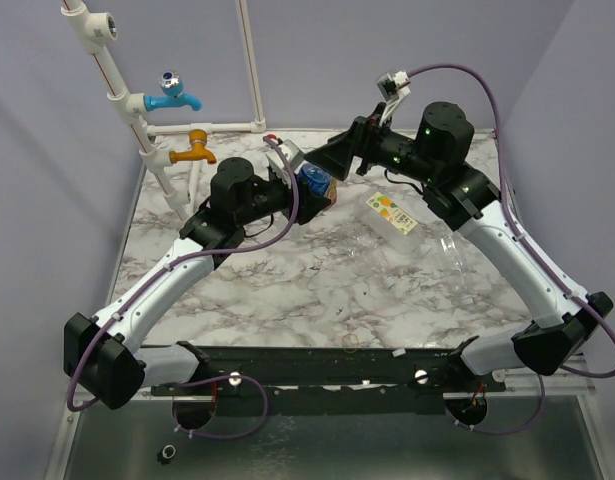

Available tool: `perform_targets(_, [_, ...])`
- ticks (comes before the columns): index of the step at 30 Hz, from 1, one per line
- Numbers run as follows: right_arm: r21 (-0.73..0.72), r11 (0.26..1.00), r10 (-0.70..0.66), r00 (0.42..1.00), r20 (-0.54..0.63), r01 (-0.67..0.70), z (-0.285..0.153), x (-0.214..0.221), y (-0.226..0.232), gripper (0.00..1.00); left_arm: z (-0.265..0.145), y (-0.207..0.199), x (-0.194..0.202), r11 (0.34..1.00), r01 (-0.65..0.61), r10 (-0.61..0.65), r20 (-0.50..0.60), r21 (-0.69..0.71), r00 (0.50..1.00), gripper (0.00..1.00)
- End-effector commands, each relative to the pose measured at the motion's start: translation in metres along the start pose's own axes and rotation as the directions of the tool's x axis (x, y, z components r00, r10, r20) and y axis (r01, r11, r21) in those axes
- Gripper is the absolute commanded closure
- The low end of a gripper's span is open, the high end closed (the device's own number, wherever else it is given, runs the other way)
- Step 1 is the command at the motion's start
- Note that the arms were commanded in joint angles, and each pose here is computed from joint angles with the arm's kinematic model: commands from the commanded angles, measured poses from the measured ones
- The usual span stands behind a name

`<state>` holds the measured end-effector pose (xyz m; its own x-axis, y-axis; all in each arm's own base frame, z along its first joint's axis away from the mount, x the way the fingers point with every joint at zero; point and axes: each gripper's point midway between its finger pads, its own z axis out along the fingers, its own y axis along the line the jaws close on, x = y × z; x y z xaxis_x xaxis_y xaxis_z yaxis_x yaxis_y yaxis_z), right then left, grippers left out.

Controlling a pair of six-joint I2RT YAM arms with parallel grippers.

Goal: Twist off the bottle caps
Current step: Unscrew the bottle cap from the plastic bottle.

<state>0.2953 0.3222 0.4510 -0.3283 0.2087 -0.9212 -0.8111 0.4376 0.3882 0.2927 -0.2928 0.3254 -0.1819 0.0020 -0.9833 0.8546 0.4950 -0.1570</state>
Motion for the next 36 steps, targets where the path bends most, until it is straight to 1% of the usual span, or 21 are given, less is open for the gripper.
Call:
perform_targets(1, [0.05, 0.997, 0.057, 0.998, -0.006, -0.056, 0.005, 0.006, -0.01, 0.14, -0.002, 0.012, 0.003, 0.997, -0.024, 0.024, -0.003, -0.068, 1.0, 0.99])
perform_targets(6, [0.086, 0.994, 0.07, 0.998, -0.005, -0.07, 0.01, 0.01, -0.02, 0.31, -0.001, 0.013, 0.006, 0.997, -0.02, 0.02, -0.008, -0.071, 1.0, 0.99])
perform_targets(11, [0.17, 0.983, 0.069, 0.998, -0.003, -0.068, 0.011, 0.014, -0.038, 0.31, 0.0, 0.012, 0.006, 0.998, -0.02, 0.019, -0.009, -0.064, 1.0, 1.0])
perform_targets(14, [0.191, 0.98, 0.065, 0.998, 0.003, -0.065, 0.011, 0.016, -0.043, 0.3, 0.0, 0.012, 0.007, 0.998, -0.017, 0.017, -0.01, -0.062, 1.0, 1.0])
perform_targets(17, [0.183, 0.981, 0.072, 0.997, -0.003, -0.07, 0.013, 0.019, -0.044, 0.3, 0.0, 0.012, 0.008, 0.998, -0.012, 0.012, -0.01, -0.061, 1.0, 1.0])
perform_targets(21, [0.156, 0.984, 0.092, 0.996, -0.018, -0.088, 0.018, 0.026, -0.042, 0.35, 0.002, 0.011, 0.007, 0.998, -0.006, 0.005, -0.007, -0.057, 1.0, 1.0])
perform_targets(26, [0.122, 0.987, 0.111, 0.993, -0.038, -0.105, 0.023, 0.033, -0.039, 0.36, 0.003, 0.011, 0.004, 0.999, -0.005, 0.005, -0.001, -0.054, 1.0, 1.0])
perform_targets(28, [0.121, 0.987, 0.111, 0.993, -0.036, -0.106, 0.024, 0.034, -0.04, 0.41, 0.003, 0.01, 0.004, 0.999, -0.004, 0.004, 0.0, -0.049, 1.0, 1.0])
perform_targets(31, [0.125, 0.987, 0.104, 0.994, -0.017, -0.101, 0.022, 0.031, -0.04, 0.58, 0.002, 0.006, 0.002, 0.999, 0.001, -0.001, 0.003, -0.033, 1.0, 1.0])
perform_targets(33, [0.118, 0.989, 0.093, 0.996, 0.004, -0.093, 0.019, 0.026, -0.037, 0.67, 0.002, 0.0, 0.002, 1.0, 0.0, 0.0, 0.001, -0.001, 1.0, 1.0])
perform_targets(36, [0.1, 0.993, 0.065, 0.997, 0.033, -0.068, 0.013, 0.018, -0.031, 0.75, -0.001, -0.01, 0.003, 0.998, 0.002, -0.002, -0.005, 0.055, 1.0, 1.0])
